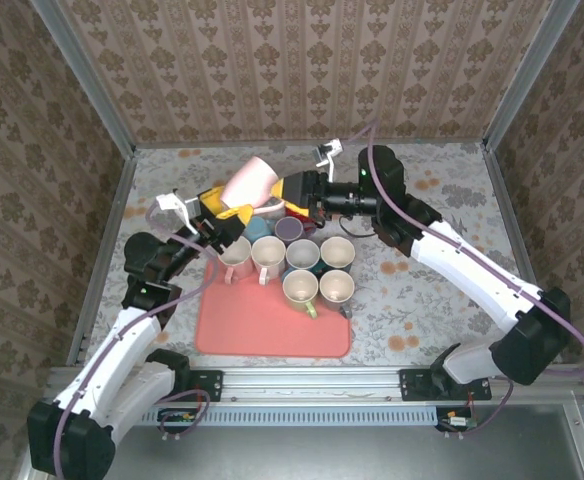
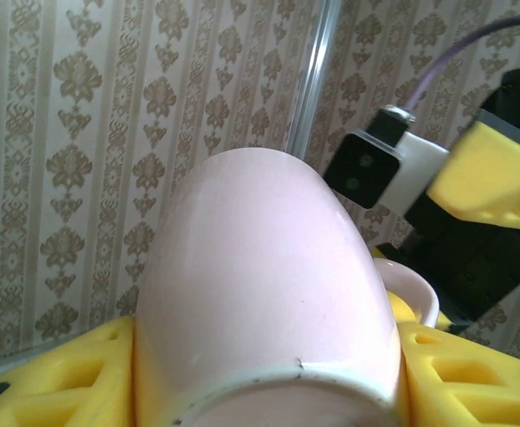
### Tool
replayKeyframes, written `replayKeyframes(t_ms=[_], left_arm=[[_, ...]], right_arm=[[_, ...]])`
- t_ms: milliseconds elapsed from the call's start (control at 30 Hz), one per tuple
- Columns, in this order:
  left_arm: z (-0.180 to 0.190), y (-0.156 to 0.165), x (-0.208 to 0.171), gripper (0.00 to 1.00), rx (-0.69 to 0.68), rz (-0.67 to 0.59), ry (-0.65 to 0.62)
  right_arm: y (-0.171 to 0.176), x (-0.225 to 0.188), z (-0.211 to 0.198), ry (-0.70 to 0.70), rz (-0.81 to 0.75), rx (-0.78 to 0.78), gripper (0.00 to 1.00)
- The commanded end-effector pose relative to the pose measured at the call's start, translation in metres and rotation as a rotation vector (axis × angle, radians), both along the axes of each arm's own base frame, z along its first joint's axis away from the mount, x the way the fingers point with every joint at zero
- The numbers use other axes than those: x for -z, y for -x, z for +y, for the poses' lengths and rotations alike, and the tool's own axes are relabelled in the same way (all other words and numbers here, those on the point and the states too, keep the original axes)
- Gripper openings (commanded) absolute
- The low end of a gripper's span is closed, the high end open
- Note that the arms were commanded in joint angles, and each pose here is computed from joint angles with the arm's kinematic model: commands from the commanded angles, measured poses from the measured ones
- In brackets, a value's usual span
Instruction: Turn the mug right side up
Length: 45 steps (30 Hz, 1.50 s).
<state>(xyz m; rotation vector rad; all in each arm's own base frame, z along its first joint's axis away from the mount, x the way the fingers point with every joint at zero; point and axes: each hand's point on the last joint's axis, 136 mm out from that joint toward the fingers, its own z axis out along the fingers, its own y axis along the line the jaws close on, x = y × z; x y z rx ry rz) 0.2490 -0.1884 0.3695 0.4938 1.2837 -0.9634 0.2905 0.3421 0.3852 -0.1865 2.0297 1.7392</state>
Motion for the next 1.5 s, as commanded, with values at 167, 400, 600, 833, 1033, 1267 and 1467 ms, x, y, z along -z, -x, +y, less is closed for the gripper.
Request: replayKeyframes(t_ms=[167, 400, 600, 833, 1033, 1267, 1467], left_arm=[[0.002, 0.024, -0.033, 0.19, 0.009, -0.195, 0.007], [-0.003, 0.027, -0.030, 0.48, 0.017, -0.180, -0.042], [0.013, 0.015, -0.022, 1.00, -0.116, -0.111, -0.057], [0.050, -0.014, 0.000, 1.00, -0.368, 0.125, -0.115], [0.092, -0.042, 0.030, 1.00, -0.563, 0.390, -0.150], [0.139, -0.062, 0.070, 1.00, -0.782, 0.609, -0.179], [0.166, -0.066, 0.093, 1.00, -0.919, 0.730, -0.185]], right_arm=[[0.003, 0.004, 0.023, -0.009, 0.054, -0.064, 0.39], [-0.007, 0.017, 0.020, 0.060, 0.039, -0.016, 0.00], [-0.010, 0.014, 0.005, 0.102, -0.020, 0.063, 0.00], [0.002, 0.023, -0.026, 0.336, -0.211, 0.193, 0.00], [0.036, 0.051, -0.025, 0.573, -0.404, 0.199, 0.00], [0.075, 0.097, 0.002, 0.744, -0.522, 0.131, 0.00], [0.098, 0.138, 0.032, 0.879, -0.618, 0.084, 0.00]])
